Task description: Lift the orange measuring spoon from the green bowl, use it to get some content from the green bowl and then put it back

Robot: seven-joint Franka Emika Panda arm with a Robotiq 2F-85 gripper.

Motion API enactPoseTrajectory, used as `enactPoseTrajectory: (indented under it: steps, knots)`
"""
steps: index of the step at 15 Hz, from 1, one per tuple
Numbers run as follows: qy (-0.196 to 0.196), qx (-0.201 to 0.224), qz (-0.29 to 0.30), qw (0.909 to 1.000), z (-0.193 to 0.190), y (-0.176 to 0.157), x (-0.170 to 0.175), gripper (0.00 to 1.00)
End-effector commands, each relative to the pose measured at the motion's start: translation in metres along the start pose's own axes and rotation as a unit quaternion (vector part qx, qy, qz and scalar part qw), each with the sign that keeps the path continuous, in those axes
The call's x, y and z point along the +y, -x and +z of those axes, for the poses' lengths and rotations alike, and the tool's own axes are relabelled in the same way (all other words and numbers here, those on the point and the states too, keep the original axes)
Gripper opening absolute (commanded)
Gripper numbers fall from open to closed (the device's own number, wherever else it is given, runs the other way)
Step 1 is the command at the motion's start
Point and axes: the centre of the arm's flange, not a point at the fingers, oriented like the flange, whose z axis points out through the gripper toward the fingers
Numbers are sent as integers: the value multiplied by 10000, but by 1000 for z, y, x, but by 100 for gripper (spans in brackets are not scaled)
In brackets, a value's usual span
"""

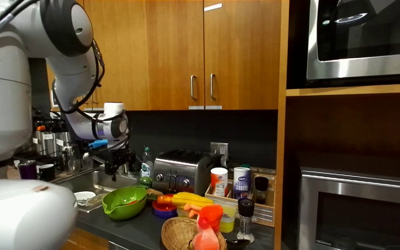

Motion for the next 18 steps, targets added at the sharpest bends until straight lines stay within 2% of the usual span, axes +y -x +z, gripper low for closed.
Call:
enactPoseTrajectory:
  steps: [1, 4, 6, 9, 12, 18]
  knots:
    - [40, -462, 7, 9989, 24, 1, -31, 100]
    - [92, -943, 36, 9955, 57, 7, -44, 100]
    - [161, -1138, 145, 9933, 75, 12, -35, 100]
    - [296, -1200, 429, 9914, 89, 13, -5, 100]
    - [262, -1117, 610, 9915, 76, 15, 23, 100]
    - [95, -1034, 567, 9930, 51, 15, 38, 100]
